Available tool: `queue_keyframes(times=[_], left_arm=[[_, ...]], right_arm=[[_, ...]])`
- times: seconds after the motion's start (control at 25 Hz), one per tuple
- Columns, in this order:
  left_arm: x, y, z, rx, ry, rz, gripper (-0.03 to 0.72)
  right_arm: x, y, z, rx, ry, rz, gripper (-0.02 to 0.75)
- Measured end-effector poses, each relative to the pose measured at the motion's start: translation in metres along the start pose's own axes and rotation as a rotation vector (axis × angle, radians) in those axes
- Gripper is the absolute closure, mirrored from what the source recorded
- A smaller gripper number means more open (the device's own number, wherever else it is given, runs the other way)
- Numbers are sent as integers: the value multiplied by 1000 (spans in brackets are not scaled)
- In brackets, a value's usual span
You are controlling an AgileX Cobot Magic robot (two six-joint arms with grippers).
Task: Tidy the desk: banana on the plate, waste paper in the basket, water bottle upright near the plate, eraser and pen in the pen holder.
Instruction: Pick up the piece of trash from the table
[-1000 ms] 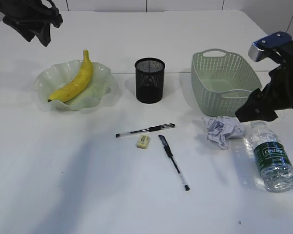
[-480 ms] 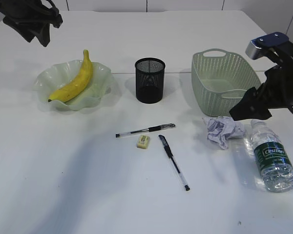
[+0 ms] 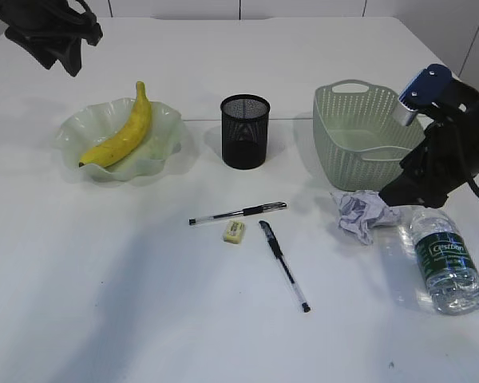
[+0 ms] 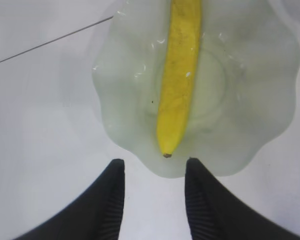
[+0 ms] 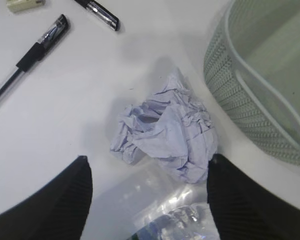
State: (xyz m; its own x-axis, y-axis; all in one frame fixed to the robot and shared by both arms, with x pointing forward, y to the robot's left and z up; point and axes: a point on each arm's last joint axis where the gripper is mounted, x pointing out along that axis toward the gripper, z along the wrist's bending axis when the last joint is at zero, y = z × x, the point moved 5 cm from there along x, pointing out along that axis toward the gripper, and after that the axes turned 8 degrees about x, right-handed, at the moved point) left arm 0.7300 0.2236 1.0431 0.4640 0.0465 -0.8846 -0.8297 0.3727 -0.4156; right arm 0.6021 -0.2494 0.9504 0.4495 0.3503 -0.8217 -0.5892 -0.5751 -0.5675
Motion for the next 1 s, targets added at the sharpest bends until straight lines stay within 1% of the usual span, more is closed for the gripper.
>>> queue_keyframes(times=[0.12, 0.36, 0.56, 0.8, 1.0], left_arm=[[0, 0, 0, 0, 0, 0, 414], [0, 0, 0, 0, 0, 0, 414], [0, 0, 0, 0, 0, 0, 414], [0, 0, 0, 0, 0, 0, 414], [0, 0, 0, 0, 0, 0, 419]], right_arm=[[2, 0, -2, -104, 7, 0, 202], [13, 6, -2, -218, -14, 24, 202], [22, 11, -4, -279, -23, 38, 202], [30, 13, -9, -346, -2, 42, 202], [37, 10, -8, -348, -17, 2, 202]])
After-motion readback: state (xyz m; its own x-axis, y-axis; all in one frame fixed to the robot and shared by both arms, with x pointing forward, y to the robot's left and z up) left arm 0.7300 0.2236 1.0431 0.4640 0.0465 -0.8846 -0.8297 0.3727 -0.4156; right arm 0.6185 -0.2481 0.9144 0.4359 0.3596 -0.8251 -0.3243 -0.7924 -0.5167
